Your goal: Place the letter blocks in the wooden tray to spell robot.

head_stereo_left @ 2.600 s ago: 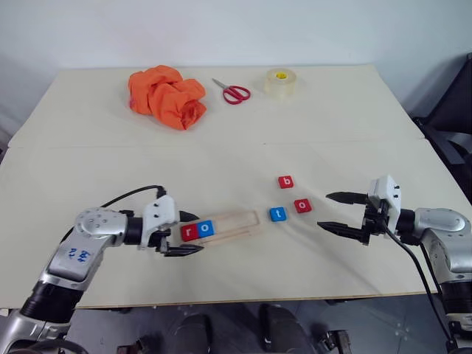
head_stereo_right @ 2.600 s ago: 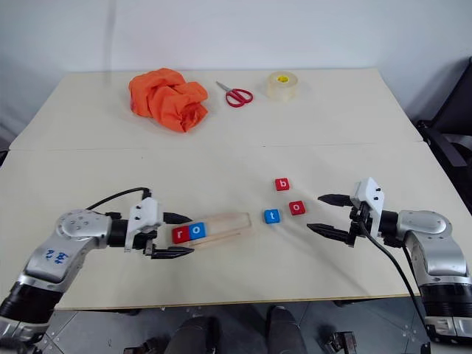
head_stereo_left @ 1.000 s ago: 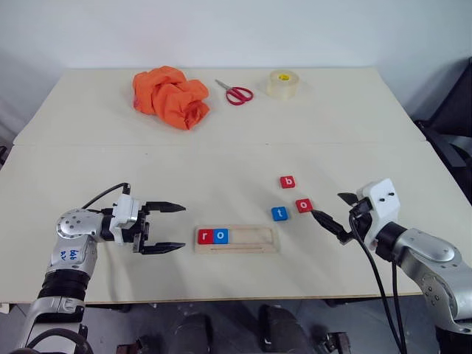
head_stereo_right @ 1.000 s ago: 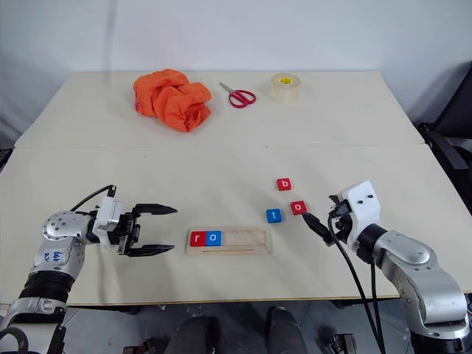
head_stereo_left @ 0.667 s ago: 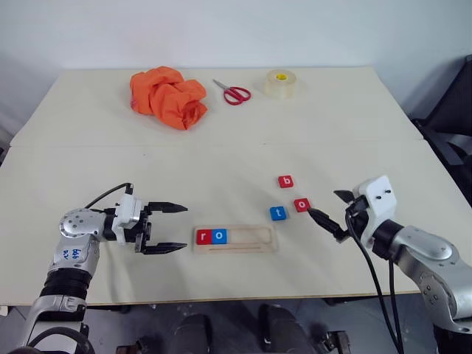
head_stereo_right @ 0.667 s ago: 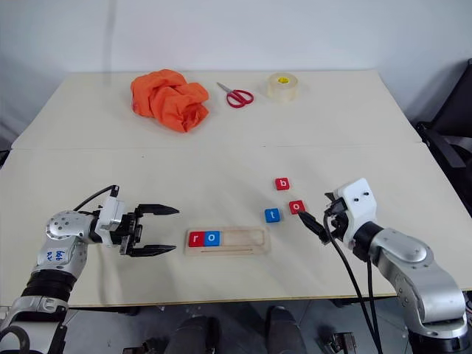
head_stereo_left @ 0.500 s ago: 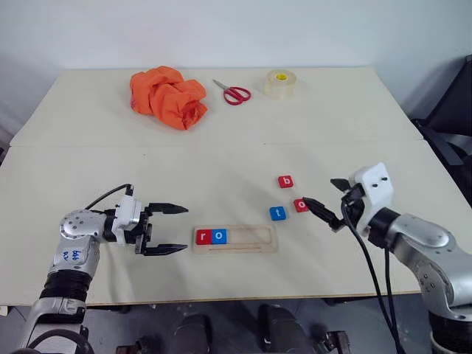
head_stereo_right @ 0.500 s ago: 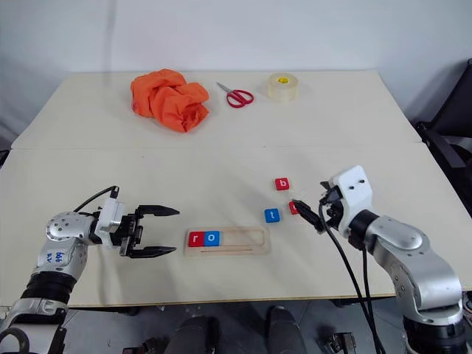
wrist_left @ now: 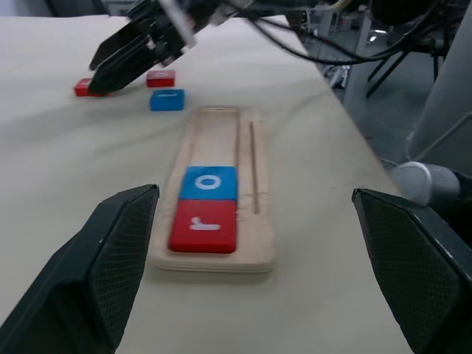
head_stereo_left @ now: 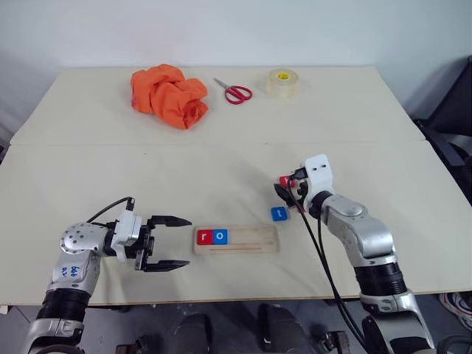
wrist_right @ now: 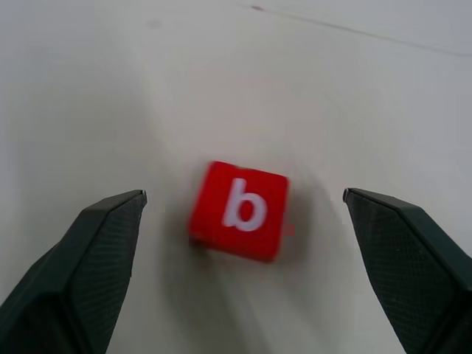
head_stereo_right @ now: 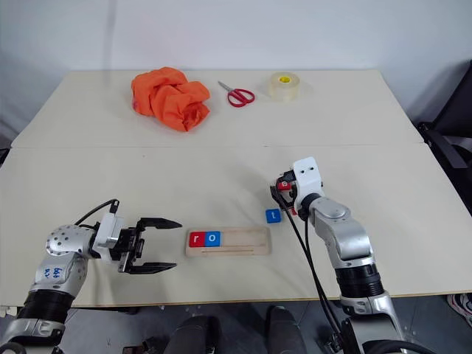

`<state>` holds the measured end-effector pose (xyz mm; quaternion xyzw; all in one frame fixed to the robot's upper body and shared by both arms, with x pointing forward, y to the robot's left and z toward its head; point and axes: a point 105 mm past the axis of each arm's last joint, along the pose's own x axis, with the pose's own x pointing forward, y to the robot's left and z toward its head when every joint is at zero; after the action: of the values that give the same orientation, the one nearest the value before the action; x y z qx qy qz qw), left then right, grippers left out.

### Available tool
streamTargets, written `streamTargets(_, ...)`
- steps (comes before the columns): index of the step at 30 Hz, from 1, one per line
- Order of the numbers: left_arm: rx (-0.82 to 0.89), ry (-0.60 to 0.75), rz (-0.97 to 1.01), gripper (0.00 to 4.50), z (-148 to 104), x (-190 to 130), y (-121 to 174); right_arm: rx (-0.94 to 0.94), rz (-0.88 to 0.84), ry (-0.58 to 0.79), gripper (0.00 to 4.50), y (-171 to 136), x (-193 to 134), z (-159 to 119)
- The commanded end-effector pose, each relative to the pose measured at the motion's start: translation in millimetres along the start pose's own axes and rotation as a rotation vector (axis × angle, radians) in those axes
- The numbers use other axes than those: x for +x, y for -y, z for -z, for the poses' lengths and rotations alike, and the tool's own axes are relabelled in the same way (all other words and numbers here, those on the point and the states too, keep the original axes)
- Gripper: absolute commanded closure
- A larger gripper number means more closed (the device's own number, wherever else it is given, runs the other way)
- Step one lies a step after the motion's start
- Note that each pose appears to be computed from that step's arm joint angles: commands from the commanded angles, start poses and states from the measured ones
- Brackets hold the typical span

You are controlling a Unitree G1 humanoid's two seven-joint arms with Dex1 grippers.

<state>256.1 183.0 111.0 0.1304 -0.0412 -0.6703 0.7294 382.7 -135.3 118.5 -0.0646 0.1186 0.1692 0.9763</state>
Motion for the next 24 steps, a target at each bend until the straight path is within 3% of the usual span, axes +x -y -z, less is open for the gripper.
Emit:
streamTargets(1, 0.032, 0.017, -0.019, 0.04, -9.5, -4.3, 2.0, -0.019, 0.021, 0.047, 0.00, -2.2, 3.8, -9.7)
streamTargets(3, 0.029, 0.019, -0.028, 0.04, -9.6, -4.6, 4.3, 0.005, 0.049, 0.024, 0.00, -1.6, 7.1, -3.9)
streamTargets(12, 0.014, 0.017, -0.042, 0.00, -8.9, -10.4, 8.7, 0.033, 0.069, 0.032, 3.01, -8.1, 3.8, -3.5)
streamTargets(18, 0.001, 0.020, -0.033, 0.00, -6.9, -14.8, 3.5, 0.085, 0.155, 0.133, 3.03, 6.4, -27.0, -33.2)
streamTargets(24, -0.004, 0.025, 0.006, 0.00, -4.1, -18.7, -3.4, 0.080, 0.248, 0.106, 3.03, 9.8, -86.0, -26.6)
